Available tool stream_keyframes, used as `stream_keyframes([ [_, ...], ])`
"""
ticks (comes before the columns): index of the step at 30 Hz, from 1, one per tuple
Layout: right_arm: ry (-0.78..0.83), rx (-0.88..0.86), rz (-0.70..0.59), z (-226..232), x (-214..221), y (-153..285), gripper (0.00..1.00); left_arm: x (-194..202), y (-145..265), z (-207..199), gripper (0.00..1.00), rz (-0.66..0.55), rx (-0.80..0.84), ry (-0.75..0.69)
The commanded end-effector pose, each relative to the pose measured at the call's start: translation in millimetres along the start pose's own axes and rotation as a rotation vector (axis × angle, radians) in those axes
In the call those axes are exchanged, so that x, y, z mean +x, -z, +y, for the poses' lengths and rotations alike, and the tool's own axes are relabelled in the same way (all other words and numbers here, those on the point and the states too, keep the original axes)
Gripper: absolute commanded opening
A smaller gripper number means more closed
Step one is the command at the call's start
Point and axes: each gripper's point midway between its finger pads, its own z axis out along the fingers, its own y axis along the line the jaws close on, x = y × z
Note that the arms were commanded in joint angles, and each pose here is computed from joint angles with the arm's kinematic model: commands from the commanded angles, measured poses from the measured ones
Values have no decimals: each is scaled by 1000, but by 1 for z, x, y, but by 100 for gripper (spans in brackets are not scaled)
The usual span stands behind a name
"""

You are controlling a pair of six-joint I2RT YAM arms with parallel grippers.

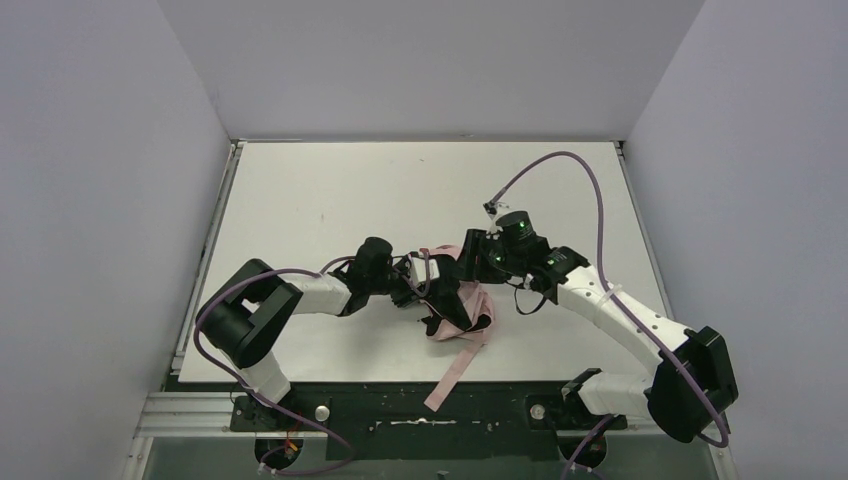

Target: Put away the umbrella

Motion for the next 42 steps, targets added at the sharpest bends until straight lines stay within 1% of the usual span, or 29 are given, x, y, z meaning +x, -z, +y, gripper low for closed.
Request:
stream_keyframes([
  [1, -3, -160, -86, 33, -21, 0, 48, -25, 3, 12, 0, -65, -41, -64],
  [6, 17, -226, -59, 42, -15, 0, 46, -24, 3, 11, 0, -61, -40, -65],
  [11, 46, -271, -39, 47, -6, 9, 54, -23, 4, 12, 0, -57, -44, -66],
  [14, 48, -283, -4, 46, 4, 9, 55, -23, 3, 12, 0, -55, -44, -66],
  [18, 40, -318, 38, 48, 16, 9, 51, -22, 4, 12, 0, -52, -44, -65],
  [24, 27, -363, 37, 53, 20, 11, 42, -21, 4, 13, 0, -47, -47, -63],
  [31, 14, -395, 38, 59, 19, 4, 42, -21, 4, 12, 0, -44, -46, -63],
  [36, 31, -333, 57, 47, 26, -2, 42, -21, 4, 12, 0, -45, -46, -63],
  [37, 43, -307, 57, 43, 27, -3, 41, -21, 4, 12, 0, -45, -46, -63],
  [40, 63, -269, 46, 37, 26, -3, 31, -21, 3, 13, 0, -44, -47, -64],
  [42, 78, -249, 23, 34, 22, -1, 19, -21, 4, 13, 0, -42, -48, -64],
])
